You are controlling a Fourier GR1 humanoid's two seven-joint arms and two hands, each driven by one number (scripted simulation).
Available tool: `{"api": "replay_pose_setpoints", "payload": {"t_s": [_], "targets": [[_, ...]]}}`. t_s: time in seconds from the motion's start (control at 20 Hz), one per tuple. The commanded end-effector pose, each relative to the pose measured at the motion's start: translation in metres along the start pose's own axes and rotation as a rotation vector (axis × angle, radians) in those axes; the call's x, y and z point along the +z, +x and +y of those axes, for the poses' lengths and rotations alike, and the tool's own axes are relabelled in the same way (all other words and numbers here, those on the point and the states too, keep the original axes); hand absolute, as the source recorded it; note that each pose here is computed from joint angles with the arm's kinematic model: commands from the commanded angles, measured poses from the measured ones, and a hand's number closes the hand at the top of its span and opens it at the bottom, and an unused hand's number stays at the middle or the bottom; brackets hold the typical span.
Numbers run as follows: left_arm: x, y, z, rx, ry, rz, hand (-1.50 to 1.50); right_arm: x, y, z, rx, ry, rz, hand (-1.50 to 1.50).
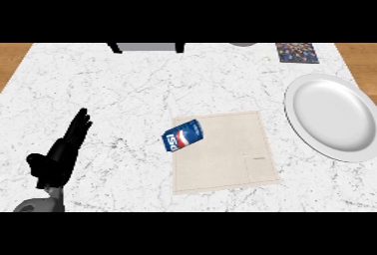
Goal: Pick the cupcake from the placemat and place it in the plate
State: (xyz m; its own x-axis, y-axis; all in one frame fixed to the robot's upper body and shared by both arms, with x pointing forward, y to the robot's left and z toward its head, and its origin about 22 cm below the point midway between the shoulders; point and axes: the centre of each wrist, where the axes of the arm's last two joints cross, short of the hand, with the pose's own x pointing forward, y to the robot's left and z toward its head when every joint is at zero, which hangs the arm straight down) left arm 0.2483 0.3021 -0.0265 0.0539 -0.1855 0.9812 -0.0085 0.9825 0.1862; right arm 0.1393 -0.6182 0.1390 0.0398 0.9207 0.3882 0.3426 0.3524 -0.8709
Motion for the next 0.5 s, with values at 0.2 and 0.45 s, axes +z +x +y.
{"api": "replay_pose_setpoints", "payload": {"t_s": [0.2,0.45], "targets": [[-0.011,0.007,0.003,-0.021,-0.017,-0.015,0.0,-0.048,0.016,0.002,-0.074,-0.02,-0.064,1.5],[0.007,0.007,0.008,0.0,0.0,-0.004,0.0,-0.074,0.039,0.005,-0.064,0.062,-0.08,1.5]]}}
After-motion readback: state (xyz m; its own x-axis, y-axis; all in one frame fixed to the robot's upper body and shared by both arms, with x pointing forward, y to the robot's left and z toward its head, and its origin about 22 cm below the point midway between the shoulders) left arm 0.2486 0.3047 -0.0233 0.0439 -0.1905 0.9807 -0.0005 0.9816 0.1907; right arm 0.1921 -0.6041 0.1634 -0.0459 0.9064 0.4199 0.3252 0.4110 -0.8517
